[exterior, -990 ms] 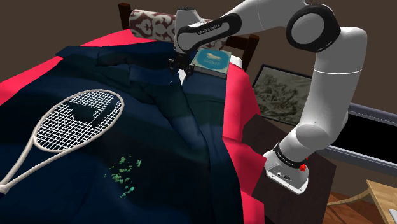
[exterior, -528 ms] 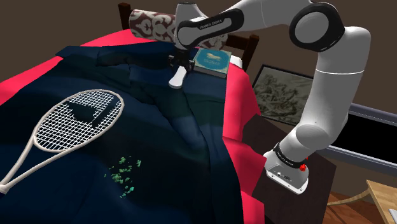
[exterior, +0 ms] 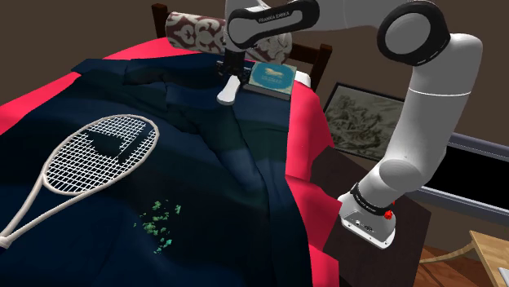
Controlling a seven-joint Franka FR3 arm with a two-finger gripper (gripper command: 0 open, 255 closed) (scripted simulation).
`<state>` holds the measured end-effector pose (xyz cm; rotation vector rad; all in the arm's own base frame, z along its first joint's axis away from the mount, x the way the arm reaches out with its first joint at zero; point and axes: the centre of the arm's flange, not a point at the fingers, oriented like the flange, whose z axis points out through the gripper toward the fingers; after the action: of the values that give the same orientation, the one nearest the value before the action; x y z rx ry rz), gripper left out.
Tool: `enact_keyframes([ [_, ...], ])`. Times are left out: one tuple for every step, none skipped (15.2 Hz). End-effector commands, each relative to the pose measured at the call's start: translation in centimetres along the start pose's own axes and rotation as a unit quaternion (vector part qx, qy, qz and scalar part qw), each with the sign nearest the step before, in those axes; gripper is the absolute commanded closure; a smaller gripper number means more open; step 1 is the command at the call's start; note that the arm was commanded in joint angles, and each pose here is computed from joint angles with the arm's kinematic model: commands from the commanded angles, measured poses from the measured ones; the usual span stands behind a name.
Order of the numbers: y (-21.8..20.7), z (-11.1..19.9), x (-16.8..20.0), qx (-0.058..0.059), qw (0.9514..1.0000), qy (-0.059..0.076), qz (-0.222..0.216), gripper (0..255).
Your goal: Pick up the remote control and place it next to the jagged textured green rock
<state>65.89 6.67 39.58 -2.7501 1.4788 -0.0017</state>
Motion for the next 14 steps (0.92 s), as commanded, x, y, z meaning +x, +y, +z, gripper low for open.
enact_keyframes([
  [-0.1,-1.2,-0.1,0.000,1.0000,0.000,0.000,255],
  [-0.1,-1.7,-0.1,0.000,1.0000,0.000,0.000,255],
  [-0.1,-2.2,-0.1,0.000,1.0000,0.000,0.000,255],
  [-0.1,-2.7,-0.1,0.000,1.0000,0.000,0.000,255],
  [-0.2,-2.7,-1.4,0.000,1.0000,0.000,0.000,255],
  [-0.4,-2.7,-2.8,0.000,1.0000,0.000,0.000,255],
  [-0.5,-2.7,-4.1,0.000,1.0000,0.000,0.000,255],
  [-0.7,-2.6,-5.4,0.000,1.0000,0.000,0.000,255],
  [-0.8,-2.6,-6.7,0.000,1.0000,0.000,0.000,255],
  [-1.0,-2.6,-8.0,0.000,1.0000,0.000,0.000,255],
  [-1.1,-2.6,-9.3,0.000,1.0000,0.000,0.000,255],
  [-1.2,-2.6,-10.6,0.000,1.0000,0.000,0.000,255],
  [-1.4,-2.6,-11.9,0.000,1.0000,0.000,0.000,255],
  [-1.5,-2.6,-13.2,0.000,1.0000,0.000,0.000,255],
])
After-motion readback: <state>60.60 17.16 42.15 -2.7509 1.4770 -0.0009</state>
